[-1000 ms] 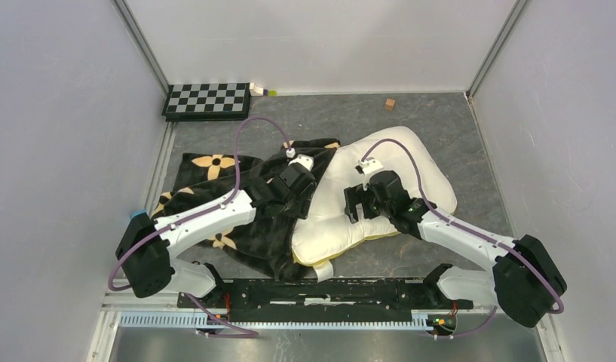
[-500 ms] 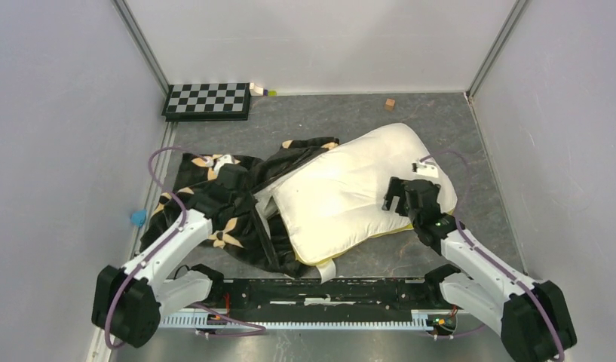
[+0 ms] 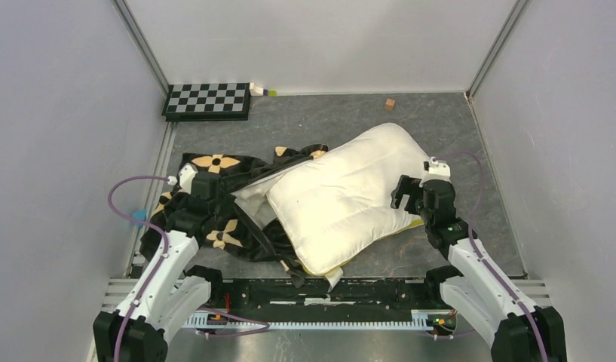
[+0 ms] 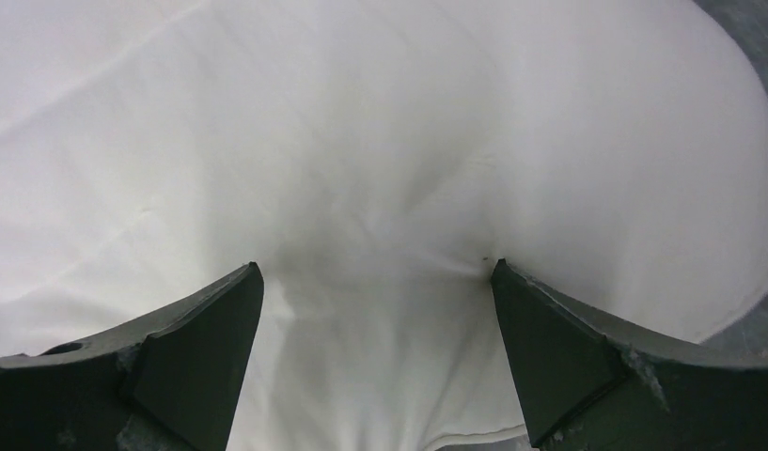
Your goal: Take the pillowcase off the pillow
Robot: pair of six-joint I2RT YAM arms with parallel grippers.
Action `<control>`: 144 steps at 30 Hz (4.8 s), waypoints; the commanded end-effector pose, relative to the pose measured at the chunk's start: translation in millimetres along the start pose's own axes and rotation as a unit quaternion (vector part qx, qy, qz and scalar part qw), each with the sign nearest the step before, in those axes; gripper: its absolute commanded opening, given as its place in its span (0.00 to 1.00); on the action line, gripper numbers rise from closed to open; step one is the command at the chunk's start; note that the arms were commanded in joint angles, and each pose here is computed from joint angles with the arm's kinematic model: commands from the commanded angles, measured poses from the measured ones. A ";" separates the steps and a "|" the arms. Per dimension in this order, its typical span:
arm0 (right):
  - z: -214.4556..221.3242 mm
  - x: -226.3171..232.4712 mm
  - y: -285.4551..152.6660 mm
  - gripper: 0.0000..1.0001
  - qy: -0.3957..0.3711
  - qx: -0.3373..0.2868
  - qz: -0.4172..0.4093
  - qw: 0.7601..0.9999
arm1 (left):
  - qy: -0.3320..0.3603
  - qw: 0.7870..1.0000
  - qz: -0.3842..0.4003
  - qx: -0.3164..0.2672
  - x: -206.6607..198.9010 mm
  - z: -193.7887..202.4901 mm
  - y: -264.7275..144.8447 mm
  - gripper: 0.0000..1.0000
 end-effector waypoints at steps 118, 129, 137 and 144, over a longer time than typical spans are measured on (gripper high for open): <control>-88.7 20.8 -39.6 0.98 -0.114 -0.228 0.100 0.962 | 0.177 0.942 0.272 -0.085 -116.0 -48.0 -21.9 1.00; -47.6 -42.3 -13.3 0.98 -0.082 -0.246 0.160 0.952 | 0.215 0.925 0.250 -0.189 -61.6 -32.4 15.2 1.00; -5.9 -36.7 -4.6 0.98 -0.203 -0.280 0.091 0.934 | 0.250 0.921 0.201 -0.221 -39.9 -30.1 39.2 1.00; 12.9 -53.1 -10.4 0.98 -0.203 -0.293 0.129 0.925 | 0.313 0.903 0.177 -0.235 -33.5 -31.3 52.0 1.00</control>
Point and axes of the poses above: each gripper's point midway between its finger pads, its own y axis out along the fingers, its own x axis along the line the jaws close on, z = x × y, the point moved 5 cm from there along -y, back along the fingers, and after that the axes turned 7 degrees about -y, right-handed, at the moved point
